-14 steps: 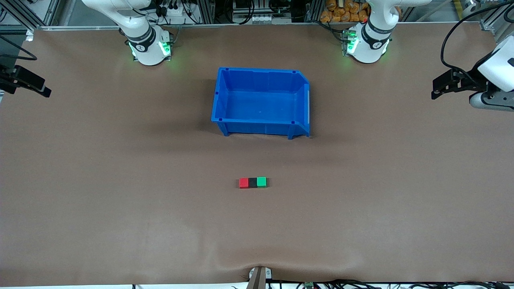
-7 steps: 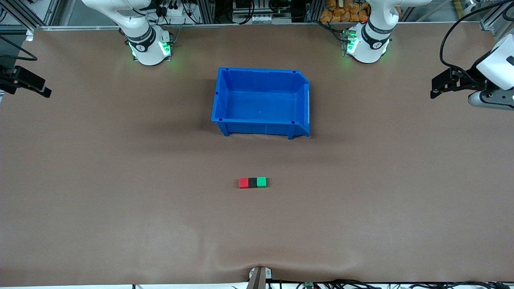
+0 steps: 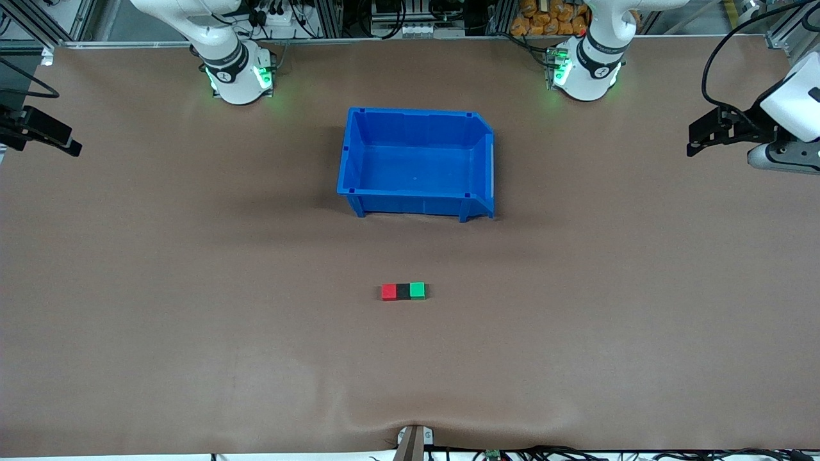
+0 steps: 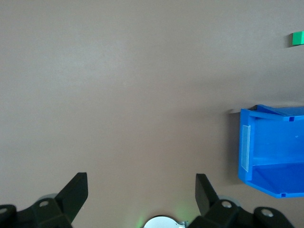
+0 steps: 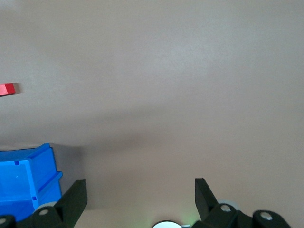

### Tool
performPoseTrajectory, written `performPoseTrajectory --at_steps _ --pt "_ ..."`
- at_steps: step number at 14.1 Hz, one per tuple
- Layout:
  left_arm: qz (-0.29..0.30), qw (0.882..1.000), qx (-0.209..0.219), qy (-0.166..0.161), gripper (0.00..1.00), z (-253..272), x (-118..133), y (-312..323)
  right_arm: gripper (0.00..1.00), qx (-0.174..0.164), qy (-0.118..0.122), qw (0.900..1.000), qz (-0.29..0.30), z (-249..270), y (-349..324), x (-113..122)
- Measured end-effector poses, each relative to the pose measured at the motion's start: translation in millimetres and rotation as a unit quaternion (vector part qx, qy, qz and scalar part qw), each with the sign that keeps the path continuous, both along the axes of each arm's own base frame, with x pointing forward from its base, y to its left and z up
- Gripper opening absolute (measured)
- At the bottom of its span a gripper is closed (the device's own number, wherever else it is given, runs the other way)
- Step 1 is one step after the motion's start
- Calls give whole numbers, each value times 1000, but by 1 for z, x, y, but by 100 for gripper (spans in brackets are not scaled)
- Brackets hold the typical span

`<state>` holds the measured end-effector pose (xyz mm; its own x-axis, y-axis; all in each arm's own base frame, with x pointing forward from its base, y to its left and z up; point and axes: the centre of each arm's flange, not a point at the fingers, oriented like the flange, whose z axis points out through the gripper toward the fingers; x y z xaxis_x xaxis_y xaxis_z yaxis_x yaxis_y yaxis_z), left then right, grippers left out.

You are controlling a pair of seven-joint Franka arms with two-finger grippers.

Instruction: Attach green and red cubes to black cube

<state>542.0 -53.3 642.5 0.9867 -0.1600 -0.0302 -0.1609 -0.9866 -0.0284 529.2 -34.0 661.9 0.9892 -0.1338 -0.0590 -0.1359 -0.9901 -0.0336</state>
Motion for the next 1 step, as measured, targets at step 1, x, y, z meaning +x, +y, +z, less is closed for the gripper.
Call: performPoseTrajectory --at_steps 1 --pt "0 1000 0 0 100 0 0 0 100 0 0 1000 0 0 0 0"
